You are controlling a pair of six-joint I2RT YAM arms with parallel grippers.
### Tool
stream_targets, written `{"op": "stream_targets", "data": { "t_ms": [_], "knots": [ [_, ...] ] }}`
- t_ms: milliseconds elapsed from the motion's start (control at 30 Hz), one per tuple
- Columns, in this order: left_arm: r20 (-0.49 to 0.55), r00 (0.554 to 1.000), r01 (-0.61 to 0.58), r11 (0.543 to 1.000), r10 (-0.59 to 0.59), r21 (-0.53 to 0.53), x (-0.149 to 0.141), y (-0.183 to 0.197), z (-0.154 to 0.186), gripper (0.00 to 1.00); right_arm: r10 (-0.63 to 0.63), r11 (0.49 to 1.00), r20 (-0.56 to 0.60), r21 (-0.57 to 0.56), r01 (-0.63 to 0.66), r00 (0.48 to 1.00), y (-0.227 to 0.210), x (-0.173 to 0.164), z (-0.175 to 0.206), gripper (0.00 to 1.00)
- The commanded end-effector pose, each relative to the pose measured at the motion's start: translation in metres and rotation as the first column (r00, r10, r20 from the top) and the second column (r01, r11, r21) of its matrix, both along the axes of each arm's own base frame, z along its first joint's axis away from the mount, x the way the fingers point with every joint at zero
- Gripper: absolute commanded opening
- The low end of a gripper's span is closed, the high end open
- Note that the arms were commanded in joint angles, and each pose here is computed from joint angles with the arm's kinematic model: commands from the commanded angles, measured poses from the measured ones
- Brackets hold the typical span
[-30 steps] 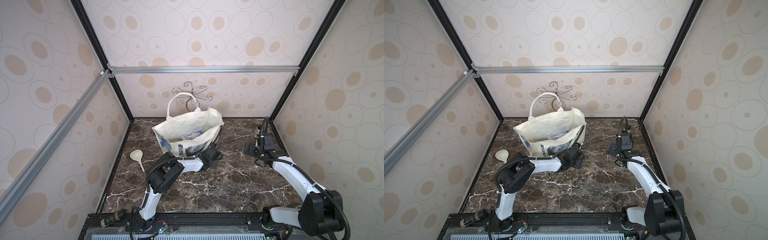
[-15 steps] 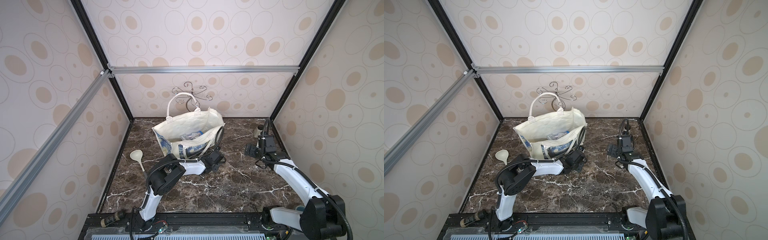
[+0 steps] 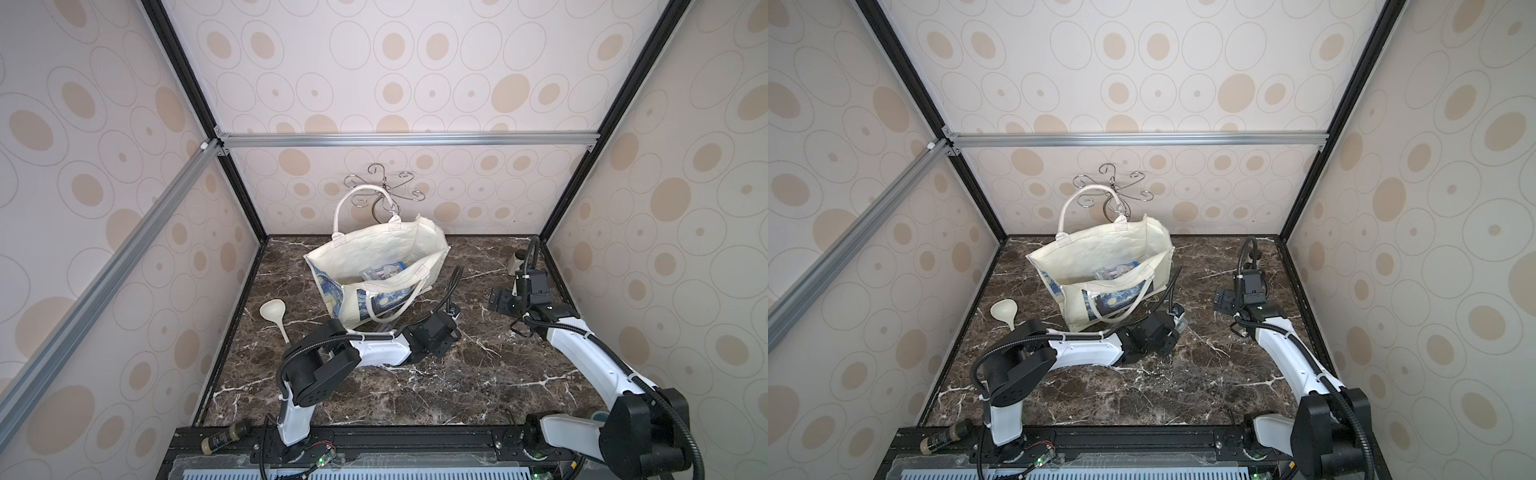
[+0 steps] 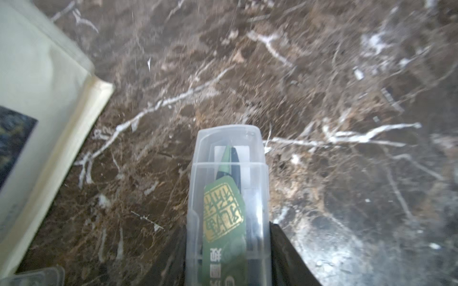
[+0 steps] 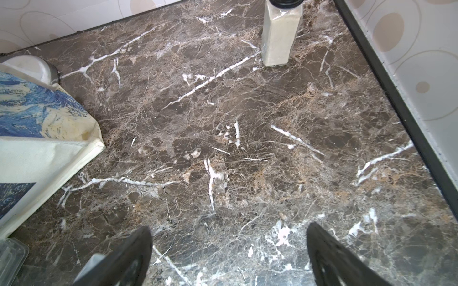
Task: Put the compass set into the canvas bag
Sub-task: Pick up the compass set at the center of the board, then place the compass set in the canvas bag.
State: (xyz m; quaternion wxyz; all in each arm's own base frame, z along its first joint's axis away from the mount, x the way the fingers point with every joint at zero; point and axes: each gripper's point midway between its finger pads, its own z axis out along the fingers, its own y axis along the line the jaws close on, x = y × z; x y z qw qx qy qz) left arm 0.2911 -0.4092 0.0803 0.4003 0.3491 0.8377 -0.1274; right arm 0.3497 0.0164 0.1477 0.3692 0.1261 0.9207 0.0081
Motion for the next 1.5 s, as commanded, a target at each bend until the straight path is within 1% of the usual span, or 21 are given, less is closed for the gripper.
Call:
{"op": "stream_targets", "data": {
  "t_ms": [0,167,367,533,700,833,933,1000,1133,1267,1467],
  "knots": [
    [0.115,0.993,0.042,0.991,-0.027,-0.127,0.003,-0.011,0.061,0.45,-0.009,1.000,-0.003,0.017,0.009,1.000,0.000,0.003,-0.001,0.99],
    [0.216,0.976,0.064,0.973,-0.015,-0.223,0.001,-0.004,0.123,0.46,-0.007,1.000,-0.010,0.019,0.007,1.000,0.001,0.005,-0.004,0.99],
    [0.331,0.943,0.048,0.972,0.031,-0.228,0.008,0.011,0.185,0.46,0.003,0.999,-0.014,0.041,-0.002,1.000,0.005,0.010,-0.006,0.99],
    [0.406,0.905,-0.037,0.974,0.128,-0.225,0.033,0.034,0.230,0.47,0.016,0.999,-0.042,0.040,-0.015,0.999,0.007,0.011,-0.008,0.99],
    [0.432,0.872,-0.148,0.965,0.231,-0.216,0.074,0.072,0.254,0.47,0.042,0.999,-0.065,0.033,-0.040,0.997,0.009,0.009,-0.012,0.99],
    [0.425,0.853,-0.231,0.950,0.302,-0.211,0.107,0.107,0.256,0.47,0.052,0.998,-0.073,0.028,-0.050,0.996,0.010,0.006,-0.015,0.99],
    [0.400,0.852,-0.281,0.940,0.337,-0.195,0.128,0.131,0.244,0.47,0.053,0.998,-0.079,0.025,-0.051,0.995,0.009,0.005,-0.017,0.99],
    [0.374,0.853,-0.320,0.931,0.363,-0.173,0.141,0.146,0.230,0.47,0.054,0.998,-0.081,0.023,-0.052,0.995,0.009,0.004,-0.018,0.99],
    [0.345,0.875,-0.327,0.940,0.340,-0.097,0.150,0.154,0.196,0.47,0.055,0.998,-0.091,0.021,-0.053,0.994,0.009,0.002,-0.022,0.99],
    [0.283,0.890,-0.363,0.931,0.357,-0.034,0.160,0.163,0.164,0.47,0.058,0.998,-0.105,0.024,-0.055,0.993,0.009,0.000,-0.026,0.99],
    [0.216,0.905,-0.375,0.927,0.366,0.004,0.168,0.161,0.138,0.48,0.063,0.998,-0.109,0.025,-0.061,0.992,0.010,0.000,-0.026,0.99]
  ]
}}
